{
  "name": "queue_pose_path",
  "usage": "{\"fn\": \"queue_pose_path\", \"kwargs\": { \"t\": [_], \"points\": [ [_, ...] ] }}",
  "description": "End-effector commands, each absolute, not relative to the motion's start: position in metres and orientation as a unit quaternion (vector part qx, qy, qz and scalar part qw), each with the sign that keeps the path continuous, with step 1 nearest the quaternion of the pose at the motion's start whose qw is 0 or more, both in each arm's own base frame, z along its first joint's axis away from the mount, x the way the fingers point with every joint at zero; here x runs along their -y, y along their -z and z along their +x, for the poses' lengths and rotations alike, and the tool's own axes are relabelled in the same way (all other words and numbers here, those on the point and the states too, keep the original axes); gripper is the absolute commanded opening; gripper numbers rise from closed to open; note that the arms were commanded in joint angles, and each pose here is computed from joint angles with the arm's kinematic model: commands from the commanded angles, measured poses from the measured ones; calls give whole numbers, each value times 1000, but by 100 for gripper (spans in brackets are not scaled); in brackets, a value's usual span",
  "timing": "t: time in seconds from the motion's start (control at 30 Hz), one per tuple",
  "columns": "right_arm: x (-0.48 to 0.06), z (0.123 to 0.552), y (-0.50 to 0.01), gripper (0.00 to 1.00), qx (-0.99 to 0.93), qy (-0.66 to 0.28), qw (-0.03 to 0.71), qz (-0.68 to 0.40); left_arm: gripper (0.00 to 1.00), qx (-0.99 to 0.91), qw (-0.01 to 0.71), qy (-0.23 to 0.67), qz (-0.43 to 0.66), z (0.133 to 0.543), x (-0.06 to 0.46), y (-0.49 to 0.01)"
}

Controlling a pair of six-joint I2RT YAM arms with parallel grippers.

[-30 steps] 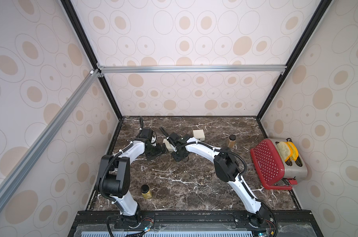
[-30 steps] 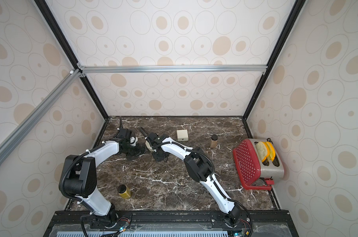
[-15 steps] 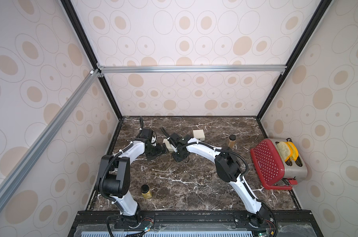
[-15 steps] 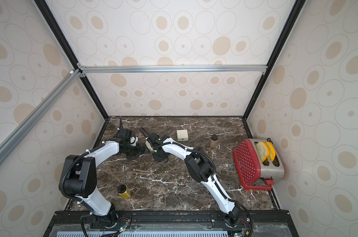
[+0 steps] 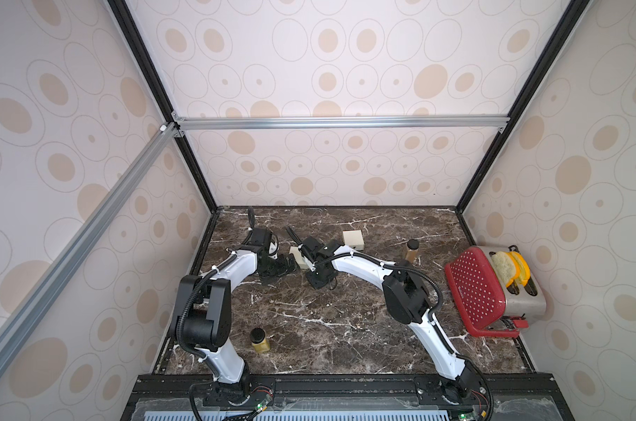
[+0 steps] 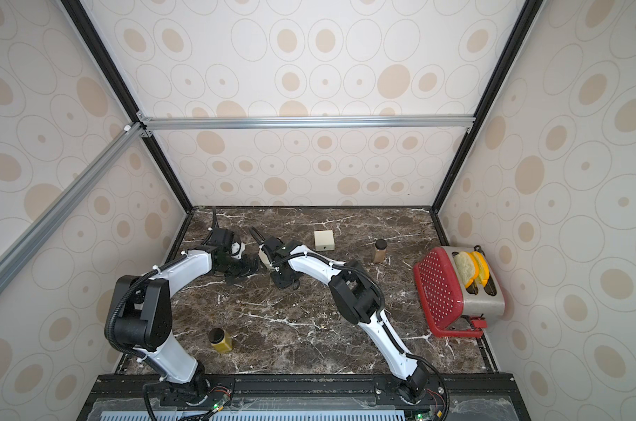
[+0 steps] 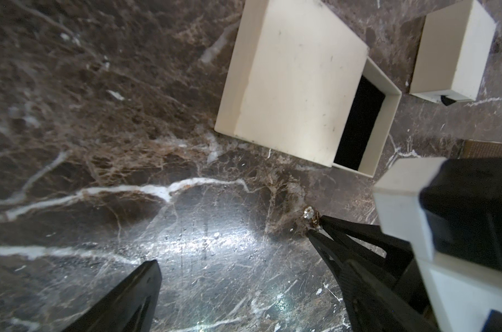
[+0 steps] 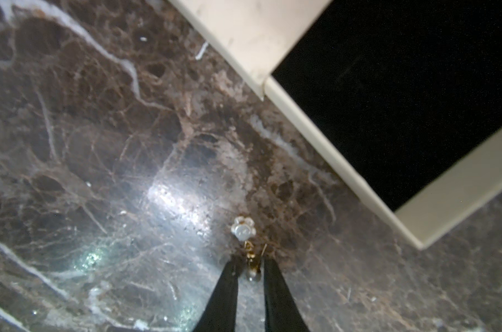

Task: Place the earrings into the drawer-style jewelry box
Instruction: Pick up the earring from the center of the board.

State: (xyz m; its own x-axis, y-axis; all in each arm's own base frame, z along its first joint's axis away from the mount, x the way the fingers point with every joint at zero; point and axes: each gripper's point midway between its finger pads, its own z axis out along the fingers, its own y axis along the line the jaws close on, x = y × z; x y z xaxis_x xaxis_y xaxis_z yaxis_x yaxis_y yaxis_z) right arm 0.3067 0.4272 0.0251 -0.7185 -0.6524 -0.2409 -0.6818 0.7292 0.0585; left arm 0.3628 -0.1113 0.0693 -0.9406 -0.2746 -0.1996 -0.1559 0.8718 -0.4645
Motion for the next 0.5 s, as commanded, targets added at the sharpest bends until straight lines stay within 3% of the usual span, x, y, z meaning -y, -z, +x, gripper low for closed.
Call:
{"fn": "queue_pose_path", "kwargs": {
  "t": [0.0, 0.47],
  "points": [
    [-419, 295, -23, 20, -926, -64, 79, -363, 99, -957, 133, 230, -116, 362, 111, -73],
    [-422, 295, -25, 11, -923, -69, 82, -369, 99, -957, 135, 230, -115, 362, 111, -74]
  ]
}}
